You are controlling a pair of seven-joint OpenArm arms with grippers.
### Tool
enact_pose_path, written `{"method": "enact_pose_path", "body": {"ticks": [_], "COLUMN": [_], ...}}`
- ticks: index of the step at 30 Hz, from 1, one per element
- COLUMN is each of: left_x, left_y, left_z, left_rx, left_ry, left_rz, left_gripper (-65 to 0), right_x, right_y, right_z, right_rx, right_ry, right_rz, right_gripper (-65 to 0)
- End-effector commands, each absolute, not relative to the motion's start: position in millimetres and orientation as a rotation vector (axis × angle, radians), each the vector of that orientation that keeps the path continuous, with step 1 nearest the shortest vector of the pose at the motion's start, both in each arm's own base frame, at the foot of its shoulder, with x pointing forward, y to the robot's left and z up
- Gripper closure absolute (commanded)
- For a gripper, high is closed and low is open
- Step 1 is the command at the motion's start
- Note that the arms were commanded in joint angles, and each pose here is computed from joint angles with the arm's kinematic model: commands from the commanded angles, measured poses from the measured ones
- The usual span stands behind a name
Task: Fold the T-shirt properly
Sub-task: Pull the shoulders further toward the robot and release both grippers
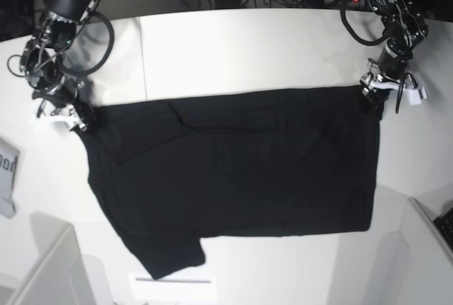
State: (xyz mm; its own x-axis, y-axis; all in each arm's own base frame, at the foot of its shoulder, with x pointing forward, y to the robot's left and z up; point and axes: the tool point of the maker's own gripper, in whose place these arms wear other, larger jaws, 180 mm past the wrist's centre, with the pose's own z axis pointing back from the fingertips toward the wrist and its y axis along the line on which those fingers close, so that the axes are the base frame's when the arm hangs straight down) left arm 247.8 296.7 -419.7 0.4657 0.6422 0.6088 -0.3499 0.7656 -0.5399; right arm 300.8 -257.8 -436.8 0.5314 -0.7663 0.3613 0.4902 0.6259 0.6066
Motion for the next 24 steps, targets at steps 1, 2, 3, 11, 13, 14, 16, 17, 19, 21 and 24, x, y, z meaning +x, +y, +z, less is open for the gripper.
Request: {"method": "enact_pose_path", "body": {"ticks": [1,2,3,11,13,14,16,17,19,21,24], "left_x": [248,248,248,245,245,243,237,234,232,224,213], "left_y": [301,301,301,299,305,307,309,309,310,312,314], "left_z": [-417,-417,-417,-419,-416,-416,-418,-418,-416,-414,-409], "left_rx": [-0.353,-0.353,-0.353,-0.351,-0.337,-0.331,-0.320,-0.317,-0.310,-0.290,-0.265], "left_ry": [-0.898,-0.898,-0.898,-0.884,-0.887,-0.883,-0.872,-0.868,-0.868,-0.862,-0.856], "left_rz": [0.617,0.617,0.617,0.612,0.600,0.596,0.591,0.589,0.582,0.563,0.531], "left_gripper": [-19.4,-13.3,-7.1,0.0,0.0,0.0,0.0,0.0,0.0,0.0,0.0], "right_x": [296,296,296,294,290,286,280,277,270,263,250], "right_y": [-259,-259,-259,-269,-268,-269,-268,-269,-270,-271,-270], "right_z": [-441,-441,-441,-442,-444,-445,-448,-448,-448,-445,-440], "right_rx": [0.450,0.450,0.450,0.416,0.415,0.410,0.405,0.401,0.388,0.373,0.360], "right_ry": [-0.620,-0.620,-0.620,-0.670,-0.659,-0.655,-0.645,-0.644,-0.643,-0.649,-0.638], "right_rz": [-0.774,-0.774,-0.774,-0.799,-0.800,-0.799,-0.797,-0.795,-0.787,-0.774,-0.746], "right_gripper": [-33.3,-33.0,-31.1,0.0,0.0,0.0,0.0,0.0,0.0,0.0,0.0]}}
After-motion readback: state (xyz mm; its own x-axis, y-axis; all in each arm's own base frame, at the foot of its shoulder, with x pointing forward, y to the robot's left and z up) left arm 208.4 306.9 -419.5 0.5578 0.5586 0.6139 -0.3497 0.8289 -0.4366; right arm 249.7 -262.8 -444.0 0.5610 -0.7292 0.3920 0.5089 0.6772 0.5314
